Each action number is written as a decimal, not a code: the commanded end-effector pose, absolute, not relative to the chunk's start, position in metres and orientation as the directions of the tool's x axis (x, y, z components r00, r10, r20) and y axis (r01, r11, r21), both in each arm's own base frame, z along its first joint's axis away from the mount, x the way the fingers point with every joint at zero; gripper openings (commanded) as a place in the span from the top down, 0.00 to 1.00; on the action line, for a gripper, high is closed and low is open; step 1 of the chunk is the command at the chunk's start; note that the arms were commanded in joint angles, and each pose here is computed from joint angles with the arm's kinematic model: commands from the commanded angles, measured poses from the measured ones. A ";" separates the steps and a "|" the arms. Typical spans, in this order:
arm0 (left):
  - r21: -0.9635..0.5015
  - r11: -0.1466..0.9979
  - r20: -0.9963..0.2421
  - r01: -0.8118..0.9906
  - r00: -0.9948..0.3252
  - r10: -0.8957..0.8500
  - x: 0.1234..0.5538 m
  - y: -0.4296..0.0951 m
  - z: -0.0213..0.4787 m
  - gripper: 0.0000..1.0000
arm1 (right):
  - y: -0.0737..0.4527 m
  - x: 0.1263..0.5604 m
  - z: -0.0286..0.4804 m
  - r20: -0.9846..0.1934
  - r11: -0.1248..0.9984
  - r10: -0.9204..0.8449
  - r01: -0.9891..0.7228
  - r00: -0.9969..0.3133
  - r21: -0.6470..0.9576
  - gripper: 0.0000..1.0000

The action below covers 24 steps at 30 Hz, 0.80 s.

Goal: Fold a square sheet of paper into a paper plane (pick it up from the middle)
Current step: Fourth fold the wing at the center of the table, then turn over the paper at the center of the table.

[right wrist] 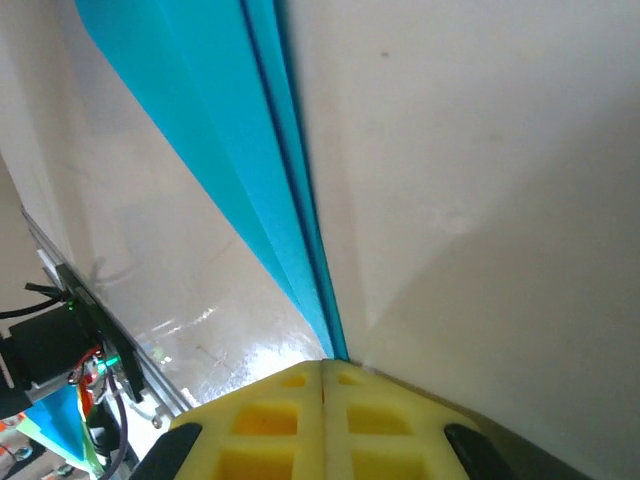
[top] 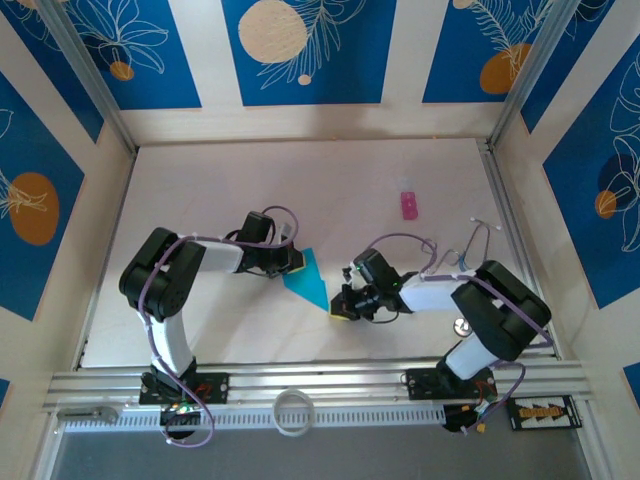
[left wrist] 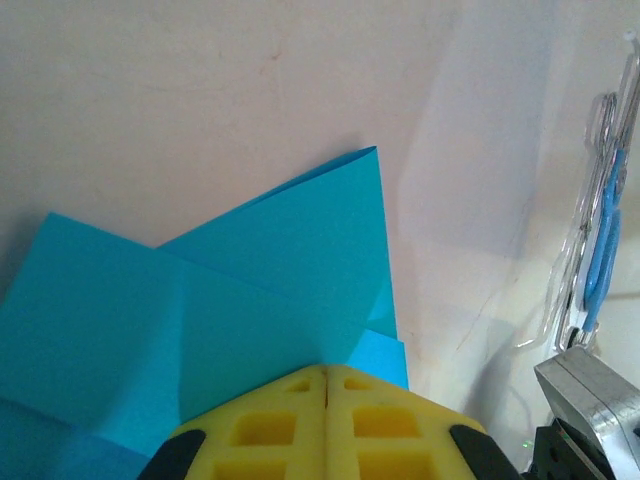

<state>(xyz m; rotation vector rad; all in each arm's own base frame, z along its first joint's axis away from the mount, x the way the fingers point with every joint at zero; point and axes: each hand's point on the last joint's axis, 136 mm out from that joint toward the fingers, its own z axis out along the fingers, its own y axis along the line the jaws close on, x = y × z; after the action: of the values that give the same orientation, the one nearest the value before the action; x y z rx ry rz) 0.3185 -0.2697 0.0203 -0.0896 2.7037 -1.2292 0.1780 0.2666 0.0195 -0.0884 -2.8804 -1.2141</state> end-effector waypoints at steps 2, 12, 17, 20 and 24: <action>-0.695 0.706 -0.022 -0.138 -0.977 -0.213 0.309 -0.247 -0.004 0.96 | 0.265 0.190 0.040 0.091 0.677 0.124 0.151 -0.988 0.720 0.89; -0.690 0.706 -0.014 -0.160 -0.972 -0.234 0.307 -0.242 0.000 0.95 | 0.261 0.186 0.032 0.132 0.701 0.165 0.210 -0.978 0.681 0.72; -0.689 0.706 -0.012 -0.162 -0.972 -0.235 0.307 -0.242 0.000 0.95 | 0.264 0.185 0.029 0.146 0.696 0.156 0.213 -0.977 0.686 0.69; -0.691 0.705 -0.013 -0.163 -0.971 -0.238 0.308 -0.242 0.001 0.95 | 0.269 0.185 0.031 0.145 0.689 0.137 0.200 -0.980 0.696 0.71; -0.707 0.688 -0.019 -0.167 -0.967 -0.255 0.313 -0.245 0.007 0.95 | 0.266 0.185 0.025 0.124 0.724 0.159 0.201 -0.979 0.660 0.72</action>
<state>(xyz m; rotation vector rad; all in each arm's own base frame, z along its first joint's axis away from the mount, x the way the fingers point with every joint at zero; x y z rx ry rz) 0.3192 -0.2602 0.0201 -0.2485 2.7267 -1.2247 0.1893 0.2668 0.0290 -0.2806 -2.8559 -1.1566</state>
